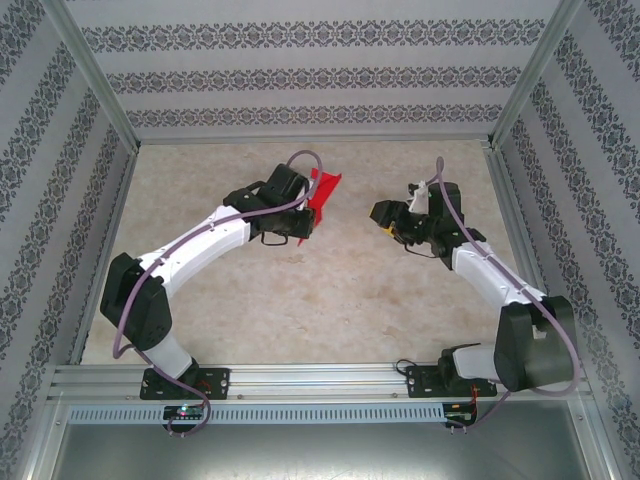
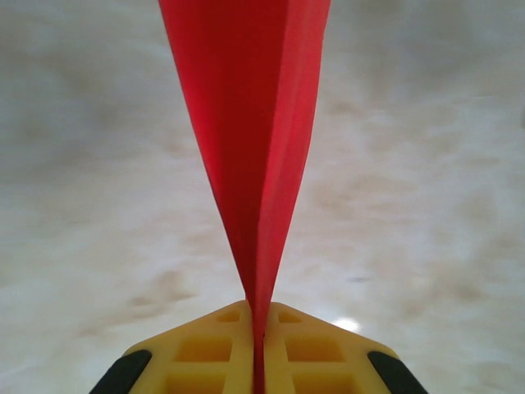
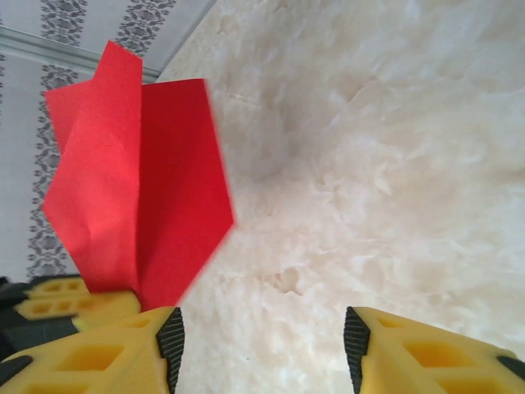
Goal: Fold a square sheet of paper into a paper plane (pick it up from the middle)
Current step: Turn over the paper at the center of the table.
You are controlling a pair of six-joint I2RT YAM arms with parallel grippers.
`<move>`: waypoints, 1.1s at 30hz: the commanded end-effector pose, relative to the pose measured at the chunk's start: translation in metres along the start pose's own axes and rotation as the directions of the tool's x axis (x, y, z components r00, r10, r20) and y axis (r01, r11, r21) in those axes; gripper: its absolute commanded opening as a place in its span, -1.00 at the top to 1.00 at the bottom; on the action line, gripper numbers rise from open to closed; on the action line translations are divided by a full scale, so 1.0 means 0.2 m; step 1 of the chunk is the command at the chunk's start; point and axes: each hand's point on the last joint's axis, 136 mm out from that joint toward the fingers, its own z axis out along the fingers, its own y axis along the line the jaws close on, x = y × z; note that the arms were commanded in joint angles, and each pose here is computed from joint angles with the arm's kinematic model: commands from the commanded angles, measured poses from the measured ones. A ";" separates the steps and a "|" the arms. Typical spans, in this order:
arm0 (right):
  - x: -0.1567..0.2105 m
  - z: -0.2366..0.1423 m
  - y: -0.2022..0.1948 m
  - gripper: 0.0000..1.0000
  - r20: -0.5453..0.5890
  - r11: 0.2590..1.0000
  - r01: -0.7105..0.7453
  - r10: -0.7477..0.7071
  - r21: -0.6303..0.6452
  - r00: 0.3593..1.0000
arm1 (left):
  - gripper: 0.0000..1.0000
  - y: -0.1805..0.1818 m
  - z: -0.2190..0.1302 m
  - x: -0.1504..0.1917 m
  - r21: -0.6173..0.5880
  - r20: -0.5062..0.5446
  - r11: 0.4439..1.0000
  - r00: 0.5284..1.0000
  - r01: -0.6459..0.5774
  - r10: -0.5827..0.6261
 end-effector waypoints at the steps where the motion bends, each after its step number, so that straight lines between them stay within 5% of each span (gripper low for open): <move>1: 0.00 -0.06 -0.04 -0.19 -0.009 0.995 0.068 -0.067 0.077 0.998 | 0.79 0.32 -0.06 0.16 -0.398 -0.212 0.866 0.949 -0.302 0.233; 8: -0.02 -0.09 -0.05 -0.23 0.002 0.996 0.065 -0.065 0.067 0.998 | 0.76 0.31 0.06 0.22 -0.536 -0.350 0.657 0.848 -0.531 0.399; 12: -0.03 -0.12 -0.08 -0.23 0.013 0.997 0.043 -0.044 0.057 0.999 | 0.75 0.21 0.19 0.31 -0.501 -0.394 0.614 0.793 -0.610 0.465; 23: -0.04 -0.15 -0.11 -0.24 0.011 0.999 0.017 -0.017 0.042 1.000 | 0.62 -0.07 0.45 0.57 -0.318 -0.424 0.641 0.710 -0.698 0.562; 33: 0.03 -0.11 -0.16 -0.19 -0.028 0.999 -0.029 0.030 0.031 0.999 | 0.09 -0.25 0.47 0.65 -0.150 -0.371 0.759 0.748 -0.634 0.551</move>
